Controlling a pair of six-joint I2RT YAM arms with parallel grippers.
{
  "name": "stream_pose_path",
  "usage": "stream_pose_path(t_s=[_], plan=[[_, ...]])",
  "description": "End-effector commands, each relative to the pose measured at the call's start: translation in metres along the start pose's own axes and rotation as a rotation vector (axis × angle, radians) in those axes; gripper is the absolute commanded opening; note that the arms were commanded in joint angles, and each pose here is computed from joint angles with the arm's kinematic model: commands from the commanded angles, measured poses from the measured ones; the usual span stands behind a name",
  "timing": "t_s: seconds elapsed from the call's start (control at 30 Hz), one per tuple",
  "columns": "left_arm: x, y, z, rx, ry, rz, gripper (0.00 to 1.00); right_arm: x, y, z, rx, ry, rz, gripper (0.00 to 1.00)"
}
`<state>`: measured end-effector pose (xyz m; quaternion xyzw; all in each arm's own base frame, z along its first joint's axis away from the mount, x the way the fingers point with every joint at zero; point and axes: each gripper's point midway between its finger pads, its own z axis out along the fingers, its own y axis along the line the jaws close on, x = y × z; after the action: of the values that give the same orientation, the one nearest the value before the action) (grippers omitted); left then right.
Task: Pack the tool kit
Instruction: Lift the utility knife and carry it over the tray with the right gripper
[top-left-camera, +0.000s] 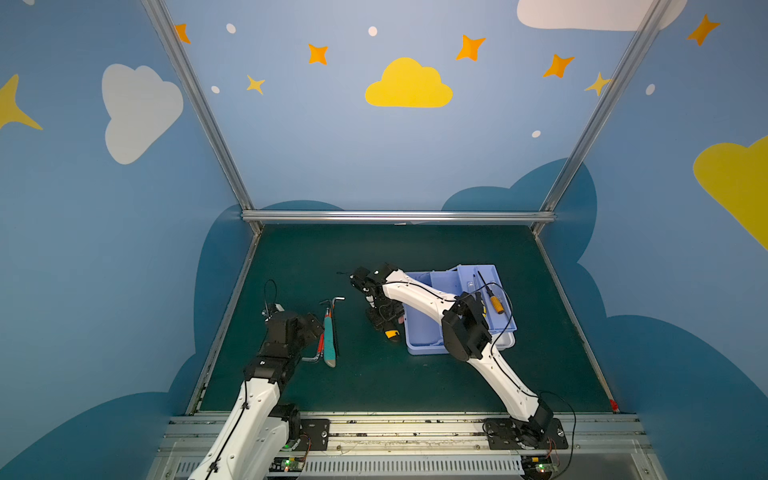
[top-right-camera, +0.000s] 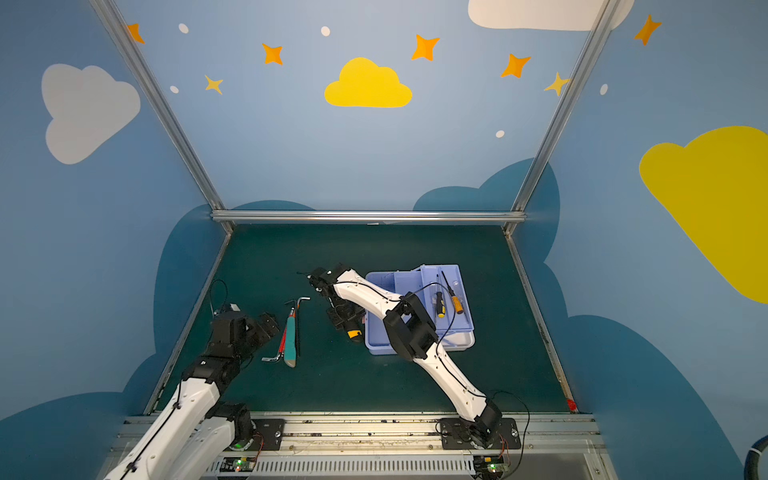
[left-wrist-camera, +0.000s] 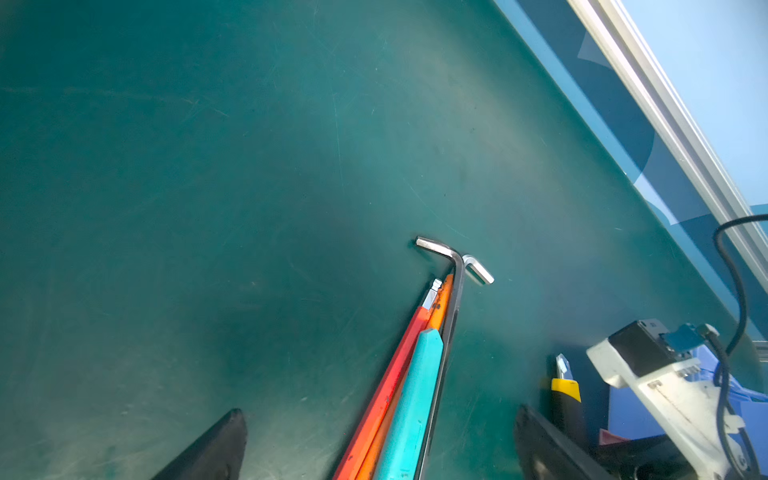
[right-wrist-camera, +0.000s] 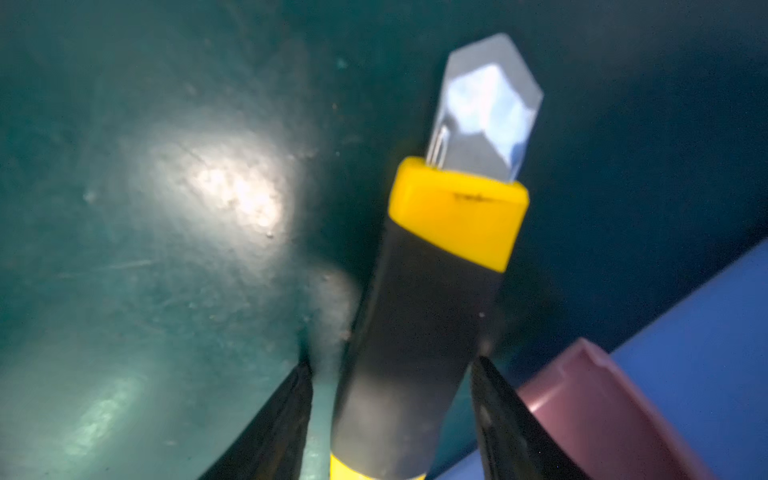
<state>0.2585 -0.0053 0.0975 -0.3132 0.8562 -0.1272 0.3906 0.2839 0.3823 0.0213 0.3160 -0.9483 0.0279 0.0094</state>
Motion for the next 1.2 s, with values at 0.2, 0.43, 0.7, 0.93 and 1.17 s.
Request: stream_pose_path(t_s=[0.2, 0.43, 0.7, 0.93, 1.17], plan=[[-0.001, 0.005, -0.002, -0.021, -0.01, 0.016, 1.0, 0.017, -0.005, 0.017, 0.013, 0.084, 0.034, 0.38], [-0.001, 0.005, -0.002, -0.017, -0.012, 0.013, 1.0, 0.01, 0.002, -0.021, -0.047, 0.005, 0.043, 0.18], [-0.001, 0.004, -0.002, -0.017, -0.012, 0.012, 1.0, 0.008, -0.01, -0.093, -0.108, -0.132, 0.087, 0.1], [-0.001, 0.004, -0.002, -0.011, -0.01, 0.008, 1.0, 0.02, -0.052, -0.133, -0.123, -0.197, 0.205, 0.06], [0.003, 0.001, 0.002, 0.005, 0.006, 0.001, 1.0, 0.053, -0.115, -0.139, -0.04, -0.217, 0.372, 0.03]])
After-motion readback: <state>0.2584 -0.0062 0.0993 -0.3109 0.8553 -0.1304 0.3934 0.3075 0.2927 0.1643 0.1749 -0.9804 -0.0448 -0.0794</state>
